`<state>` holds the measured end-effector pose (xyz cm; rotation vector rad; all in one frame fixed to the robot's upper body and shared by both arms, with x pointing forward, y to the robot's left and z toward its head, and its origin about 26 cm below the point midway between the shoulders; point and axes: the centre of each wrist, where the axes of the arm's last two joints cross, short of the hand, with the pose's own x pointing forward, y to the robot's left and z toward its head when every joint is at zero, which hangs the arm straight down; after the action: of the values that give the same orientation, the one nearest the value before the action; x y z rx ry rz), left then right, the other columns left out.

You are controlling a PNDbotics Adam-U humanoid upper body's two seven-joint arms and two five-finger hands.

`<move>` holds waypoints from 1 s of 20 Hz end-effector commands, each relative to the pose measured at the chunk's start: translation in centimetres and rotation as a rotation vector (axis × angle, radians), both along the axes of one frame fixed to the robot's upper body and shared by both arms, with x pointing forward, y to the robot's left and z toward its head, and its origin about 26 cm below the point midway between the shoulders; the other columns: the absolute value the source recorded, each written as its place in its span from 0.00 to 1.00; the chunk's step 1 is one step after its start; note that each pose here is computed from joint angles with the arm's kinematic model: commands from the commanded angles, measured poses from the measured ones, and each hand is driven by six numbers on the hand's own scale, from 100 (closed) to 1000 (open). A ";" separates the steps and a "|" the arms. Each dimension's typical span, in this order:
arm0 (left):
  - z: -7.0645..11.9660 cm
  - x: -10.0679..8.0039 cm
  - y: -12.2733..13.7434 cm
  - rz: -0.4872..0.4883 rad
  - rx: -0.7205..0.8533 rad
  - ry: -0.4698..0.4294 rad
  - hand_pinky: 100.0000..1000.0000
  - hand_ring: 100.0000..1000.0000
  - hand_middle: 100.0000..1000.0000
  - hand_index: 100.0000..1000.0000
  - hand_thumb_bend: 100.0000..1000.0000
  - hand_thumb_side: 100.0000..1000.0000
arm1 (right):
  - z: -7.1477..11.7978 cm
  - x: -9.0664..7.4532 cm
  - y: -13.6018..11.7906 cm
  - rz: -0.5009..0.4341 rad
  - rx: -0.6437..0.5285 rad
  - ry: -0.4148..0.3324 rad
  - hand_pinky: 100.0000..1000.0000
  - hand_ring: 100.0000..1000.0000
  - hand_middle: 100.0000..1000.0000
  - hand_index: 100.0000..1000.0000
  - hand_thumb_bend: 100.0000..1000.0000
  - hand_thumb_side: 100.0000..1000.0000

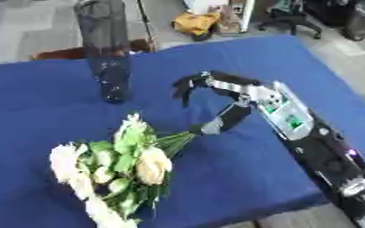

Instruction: Arrange flowers into the vase.

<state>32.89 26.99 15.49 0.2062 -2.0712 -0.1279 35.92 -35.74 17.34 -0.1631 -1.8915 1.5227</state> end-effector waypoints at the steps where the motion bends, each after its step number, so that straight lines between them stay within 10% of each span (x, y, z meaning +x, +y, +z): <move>1: 0.7 -0.1 -0.1 -0.010 0.009 -0.023 0.32 0.51 0.56 0.74 0.67 0.57 | 0.5 0.1 -0.4 0.006 -0.043 -0.008 0.85 0.96 0.53 0.80 0.32 0.00; 20: 0.6 0.0 -0.3 -0.022 0.005 -0.021 0.32 0.51 0.56 0.75 0.66 0.58 | -1.4 0.2 -0.3 -0.015 -0.153 -0.012 0.84 0.95 0.54 0.81 0.30 0.00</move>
<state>32.89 26.79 15.44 0.1938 -2.0711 -0.1376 36.06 -35.78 15.10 -0.2417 -1.7836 1.5924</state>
